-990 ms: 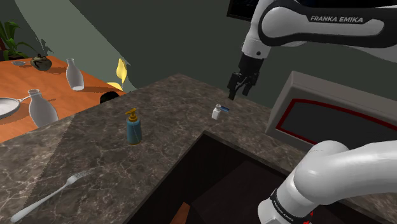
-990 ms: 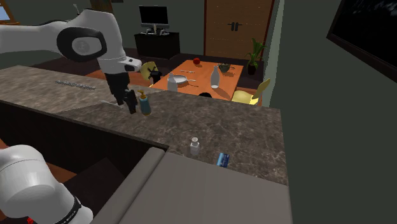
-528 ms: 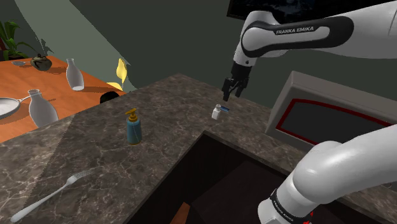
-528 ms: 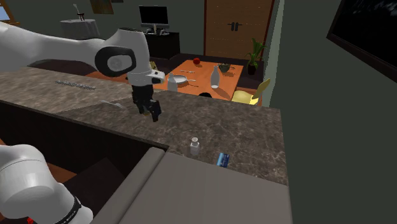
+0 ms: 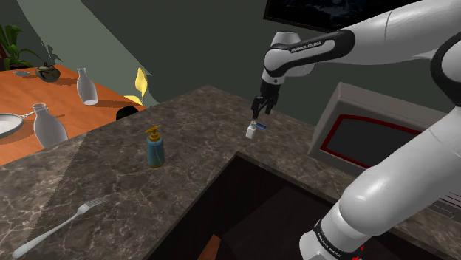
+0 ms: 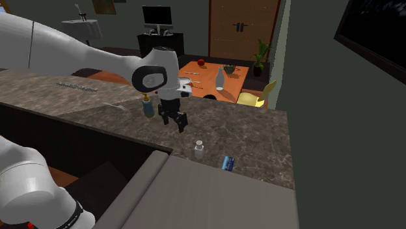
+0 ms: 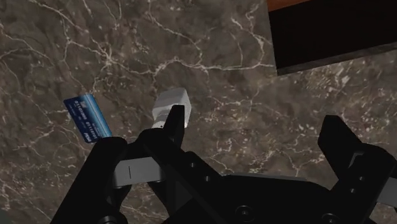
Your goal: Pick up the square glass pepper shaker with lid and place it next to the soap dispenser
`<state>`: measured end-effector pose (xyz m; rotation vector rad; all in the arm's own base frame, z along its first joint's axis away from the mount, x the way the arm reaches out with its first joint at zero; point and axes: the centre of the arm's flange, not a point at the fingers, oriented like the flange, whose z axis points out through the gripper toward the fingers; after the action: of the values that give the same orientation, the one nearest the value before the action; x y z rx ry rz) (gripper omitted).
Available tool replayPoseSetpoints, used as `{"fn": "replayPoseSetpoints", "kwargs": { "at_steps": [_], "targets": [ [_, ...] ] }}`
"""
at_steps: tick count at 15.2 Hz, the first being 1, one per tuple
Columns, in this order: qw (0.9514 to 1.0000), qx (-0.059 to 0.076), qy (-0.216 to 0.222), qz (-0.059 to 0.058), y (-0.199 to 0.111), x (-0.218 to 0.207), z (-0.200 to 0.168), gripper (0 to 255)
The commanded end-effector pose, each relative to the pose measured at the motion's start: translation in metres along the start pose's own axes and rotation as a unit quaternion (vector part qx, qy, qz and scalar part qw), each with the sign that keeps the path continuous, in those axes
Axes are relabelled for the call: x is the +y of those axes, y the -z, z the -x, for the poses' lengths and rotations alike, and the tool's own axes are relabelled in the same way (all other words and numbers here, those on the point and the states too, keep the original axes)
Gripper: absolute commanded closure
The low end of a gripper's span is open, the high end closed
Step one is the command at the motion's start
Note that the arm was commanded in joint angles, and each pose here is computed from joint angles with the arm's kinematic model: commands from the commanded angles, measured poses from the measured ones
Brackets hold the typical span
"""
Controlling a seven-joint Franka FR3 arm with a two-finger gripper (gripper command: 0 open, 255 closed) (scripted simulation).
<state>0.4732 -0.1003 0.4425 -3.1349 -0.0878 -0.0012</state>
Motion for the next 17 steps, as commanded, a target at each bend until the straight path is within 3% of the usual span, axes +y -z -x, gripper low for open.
{"fn": "replayPoseSetpoints", "kwargs": {
  "at_steps": [1, 10, 17],
  "targets": [
    [1.0000, 0.000, 0.004, 0.002, -0.014, 0.018, -0.018, 0],
    [0.9998, -0.001, 0.021, 0.006, -0.074, 0.080, -0.089, 0],
    [0.9998, -0.001, 0.021, 0.006, -0.111, 0.080, -0.089, 0]
  ]
}}
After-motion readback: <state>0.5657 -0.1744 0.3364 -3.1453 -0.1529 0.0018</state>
